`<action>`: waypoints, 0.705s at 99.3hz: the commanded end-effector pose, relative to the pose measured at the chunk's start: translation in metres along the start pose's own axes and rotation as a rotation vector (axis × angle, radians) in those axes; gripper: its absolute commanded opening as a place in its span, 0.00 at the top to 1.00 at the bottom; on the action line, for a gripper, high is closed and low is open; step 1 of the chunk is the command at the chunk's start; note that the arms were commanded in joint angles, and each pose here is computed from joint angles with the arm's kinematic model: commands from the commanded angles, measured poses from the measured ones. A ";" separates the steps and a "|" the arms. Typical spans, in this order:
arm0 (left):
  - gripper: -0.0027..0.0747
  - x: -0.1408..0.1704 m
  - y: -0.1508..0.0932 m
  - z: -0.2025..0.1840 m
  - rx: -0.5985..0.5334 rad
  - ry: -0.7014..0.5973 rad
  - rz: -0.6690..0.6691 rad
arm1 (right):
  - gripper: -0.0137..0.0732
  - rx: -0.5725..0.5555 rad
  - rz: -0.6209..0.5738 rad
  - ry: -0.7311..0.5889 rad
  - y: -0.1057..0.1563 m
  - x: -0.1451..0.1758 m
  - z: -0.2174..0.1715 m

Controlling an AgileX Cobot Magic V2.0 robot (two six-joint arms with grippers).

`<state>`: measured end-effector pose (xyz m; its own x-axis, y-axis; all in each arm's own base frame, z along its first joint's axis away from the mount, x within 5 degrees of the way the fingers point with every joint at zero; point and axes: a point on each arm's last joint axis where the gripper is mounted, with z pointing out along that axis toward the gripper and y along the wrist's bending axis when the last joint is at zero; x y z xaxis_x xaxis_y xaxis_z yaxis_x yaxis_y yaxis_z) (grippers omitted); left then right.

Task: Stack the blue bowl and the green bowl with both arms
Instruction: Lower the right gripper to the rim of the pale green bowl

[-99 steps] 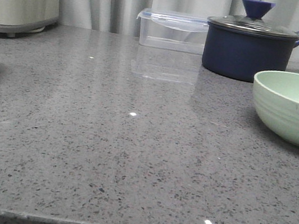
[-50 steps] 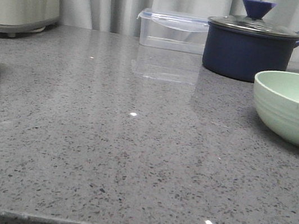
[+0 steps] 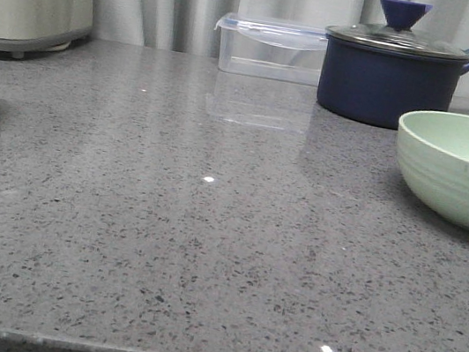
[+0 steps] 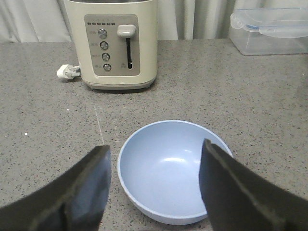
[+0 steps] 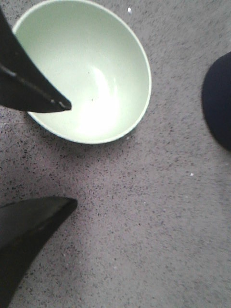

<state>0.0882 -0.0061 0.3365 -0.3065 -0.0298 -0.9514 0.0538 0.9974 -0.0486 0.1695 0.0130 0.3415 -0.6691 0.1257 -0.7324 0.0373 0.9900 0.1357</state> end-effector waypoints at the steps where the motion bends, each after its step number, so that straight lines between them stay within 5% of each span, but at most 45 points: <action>1: 0.44 -0.017 -0.001 -0.002 0.005 -0.100 -0.019 | 0.37 -0.008 0.005 -0.017 0.005 -0.023 0.004; 70: 0.44 -0.017 0.000 -0.002 0.001 -0.100 -0.012 | 0.37 0.026 0.041 0.349 0.010 -0.039 0.102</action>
<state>0.0882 -0.0061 0.3365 -0.3065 -0.0298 -0.9514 0.0538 0.9974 -0.0486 0.2686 0.0232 0.2884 -0.9097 0.1359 -0.3925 0.0941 0.9878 0.1239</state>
